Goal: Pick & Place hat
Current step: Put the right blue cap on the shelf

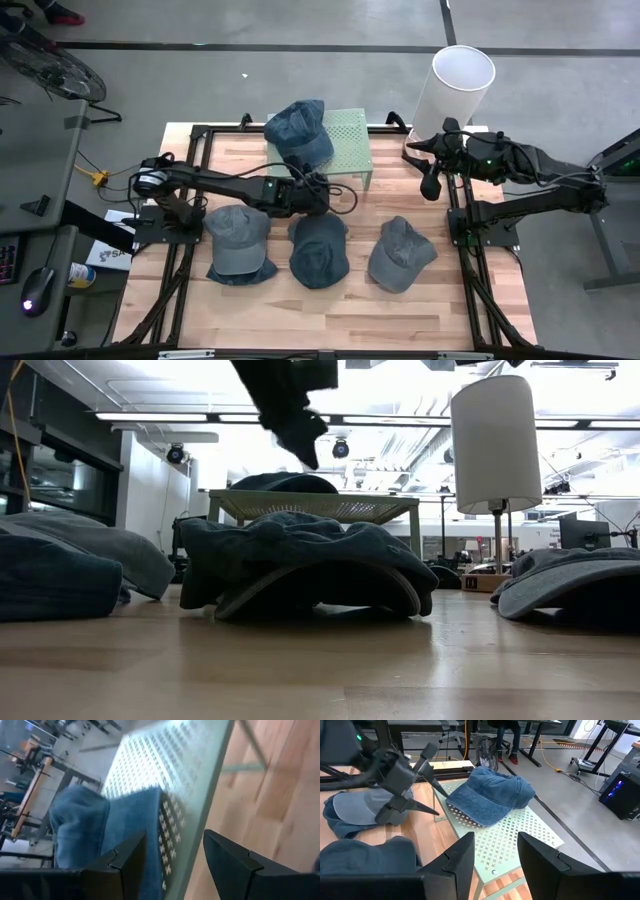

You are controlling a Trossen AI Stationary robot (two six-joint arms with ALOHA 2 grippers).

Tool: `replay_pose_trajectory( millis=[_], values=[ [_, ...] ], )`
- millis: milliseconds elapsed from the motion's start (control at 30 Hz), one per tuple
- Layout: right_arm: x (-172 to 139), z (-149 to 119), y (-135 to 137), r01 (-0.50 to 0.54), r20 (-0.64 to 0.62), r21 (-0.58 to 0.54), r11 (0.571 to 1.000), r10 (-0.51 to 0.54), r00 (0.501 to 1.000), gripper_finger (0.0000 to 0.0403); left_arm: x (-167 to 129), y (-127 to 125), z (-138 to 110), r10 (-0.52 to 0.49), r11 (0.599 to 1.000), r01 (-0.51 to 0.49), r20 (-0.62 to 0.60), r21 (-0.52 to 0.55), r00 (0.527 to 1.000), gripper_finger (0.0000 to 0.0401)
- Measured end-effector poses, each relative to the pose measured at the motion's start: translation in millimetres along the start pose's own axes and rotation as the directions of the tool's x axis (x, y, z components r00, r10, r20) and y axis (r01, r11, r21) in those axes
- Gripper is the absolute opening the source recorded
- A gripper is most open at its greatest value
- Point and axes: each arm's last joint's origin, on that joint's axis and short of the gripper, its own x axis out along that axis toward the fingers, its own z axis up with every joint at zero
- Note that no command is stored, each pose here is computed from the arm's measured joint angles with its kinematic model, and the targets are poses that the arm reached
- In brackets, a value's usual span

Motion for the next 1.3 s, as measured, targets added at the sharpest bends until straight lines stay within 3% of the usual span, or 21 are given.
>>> replay_pose_trajectory(
  millis=[400, 733, 1167, 1300],
  values=[
    [0.0, 0.0, 0.0, 0.0, 0.0, 0.001, 1.0, 0.0, 1.0, 0.0142, 28.1, 12.9, -3.3, 0.074, 0.997, -0.076, -0.061, -0.034, 0.995, 0.0191],
    [0.0, -0.1, 0.0, 0.0, -0.001, 0.001, 1.0, 0.0, 1.0, 0.0142, 38.6, 21.4, -5.6, 0.047, 0.997, -0.051, -0.086, -0.054, 0.995, 0.0185],
    [-0.1, 0.0, 0.0, 0.0, 0.0, 0.002, 1.0, 0.0, 1.0, 0.0142, 37.1, 21.6, -5.3, 0.05, 0.997, -0.055, -0.084, -0.047, 0.995, 0.0053],
    [-0.1, 0.0, 0.0, 0.0, 0.0, 0.002, 1.0, 0.0, 1.0, 0.0142, 35.6, 21.3, -7.7, 0.053, 0.998, -0.054, -0.102, -0.014, 0.993, 0.0037]
  ],
)
